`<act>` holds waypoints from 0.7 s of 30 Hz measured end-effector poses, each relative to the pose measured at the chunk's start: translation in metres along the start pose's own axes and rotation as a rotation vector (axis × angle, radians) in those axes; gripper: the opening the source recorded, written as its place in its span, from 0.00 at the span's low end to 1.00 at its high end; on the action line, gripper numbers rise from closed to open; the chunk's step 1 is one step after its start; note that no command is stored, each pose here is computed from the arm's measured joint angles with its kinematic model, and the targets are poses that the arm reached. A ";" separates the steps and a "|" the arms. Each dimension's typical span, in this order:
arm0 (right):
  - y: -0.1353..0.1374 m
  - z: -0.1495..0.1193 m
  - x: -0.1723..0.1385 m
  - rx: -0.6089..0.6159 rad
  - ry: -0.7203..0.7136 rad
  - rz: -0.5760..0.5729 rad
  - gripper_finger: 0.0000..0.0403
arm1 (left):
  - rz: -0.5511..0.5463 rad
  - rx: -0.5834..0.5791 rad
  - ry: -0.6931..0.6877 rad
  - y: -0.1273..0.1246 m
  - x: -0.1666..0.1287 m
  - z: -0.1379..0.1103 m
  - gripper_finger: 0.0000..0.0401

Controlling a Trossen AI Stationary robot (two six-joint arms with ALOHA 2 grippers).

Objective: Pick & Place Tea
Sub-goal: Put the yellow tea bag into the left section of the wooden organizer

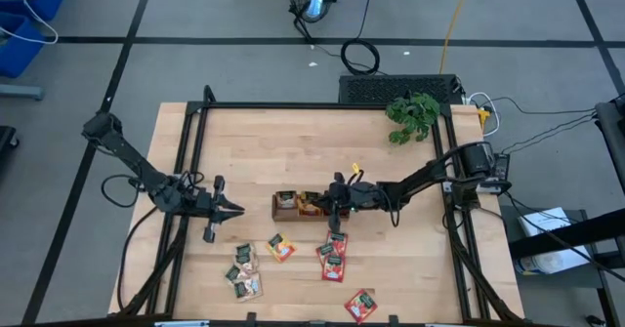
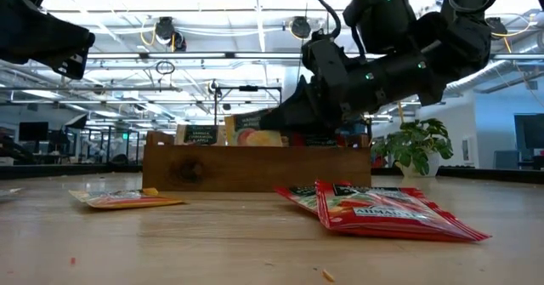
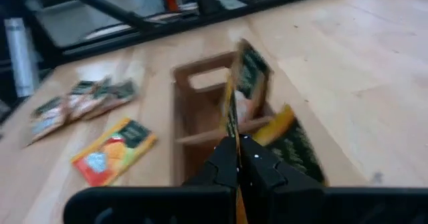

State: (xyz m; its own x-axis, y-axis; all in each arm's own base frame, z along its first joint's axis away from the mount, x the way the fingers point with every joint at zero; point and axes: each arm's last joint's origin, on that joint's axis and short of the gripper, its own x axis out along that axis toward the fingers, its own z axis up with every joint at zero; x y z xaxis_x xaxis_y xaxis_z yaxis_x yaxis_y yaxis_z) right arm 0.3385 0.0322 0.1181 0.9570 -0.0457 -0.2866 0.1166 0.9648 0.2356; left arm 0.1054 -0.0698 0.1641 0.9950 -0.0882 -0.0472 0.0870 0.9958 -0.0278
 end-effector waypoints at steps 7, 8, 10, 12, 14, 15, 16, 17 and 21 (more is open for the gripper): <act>0.005 -0.002 -0.001 0.001 -0.008 -0.038 0.00 | 0.000 -0.008 0.000 0.000 0.000 0.000 0.09; 0.005 -0.002 -0.001 0.000 -0.005 -0.036 0.00 | 0.000 -0.008 0.000 0.000 0.000 0.000 0.09; 0.005 -0.004 -0.001 -0.004 0.009 -0.040 0.00 | 0.000 -0.008 0.000 0.000 0.000 0.000 0.09; 0.004 -0.006 -0.001 -0.009 0.032 -0.048 0.00 | 0.000 -0.008 0.000 0.000 0.000 0.000 0.09; 0.004 -0.006 -0.001 -0.028 0.035 -0.049 0.00 | 0.000 -0.008 0.001 0.000 0.000 0.000 0.09; 0.005 -0.006 -0.001 -0.037 0.034 -0.047 0.00 | 0.000 -0.008 0.001 0.000 0.000 0.000 0.09; 0.005 -0.006 -0.001 -0.044 0.033 -0.044 0.00 | 0.000 -0.008 0.001 0.000 0.000 0.000 0.09; 0.006 -0.006 -0.001 -0.050 0.032 -0.042 0.01 | 0.000 -0.008 0.001 0.000 0.000 0.000 0.09; 0.009 -0.007 -0.002 -0.064 0.032 -0.032 0.08 | 0.000 -0.009 0.001 0.000 0.000 0.000 0.09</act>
State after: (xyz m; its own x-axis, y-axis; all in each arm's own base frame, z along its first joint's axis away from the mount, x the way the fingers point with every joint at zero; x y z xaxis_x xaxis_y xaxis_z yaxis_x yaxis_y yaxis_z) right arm 0.3359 0.0429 0.1142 0.9441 -0.0693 -0.3223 0.1286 0.9776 0.1664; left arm 0.1054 -0.0698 0.1641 0.9949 -0.0886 -0.0479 0.0869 0.9955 -0.0368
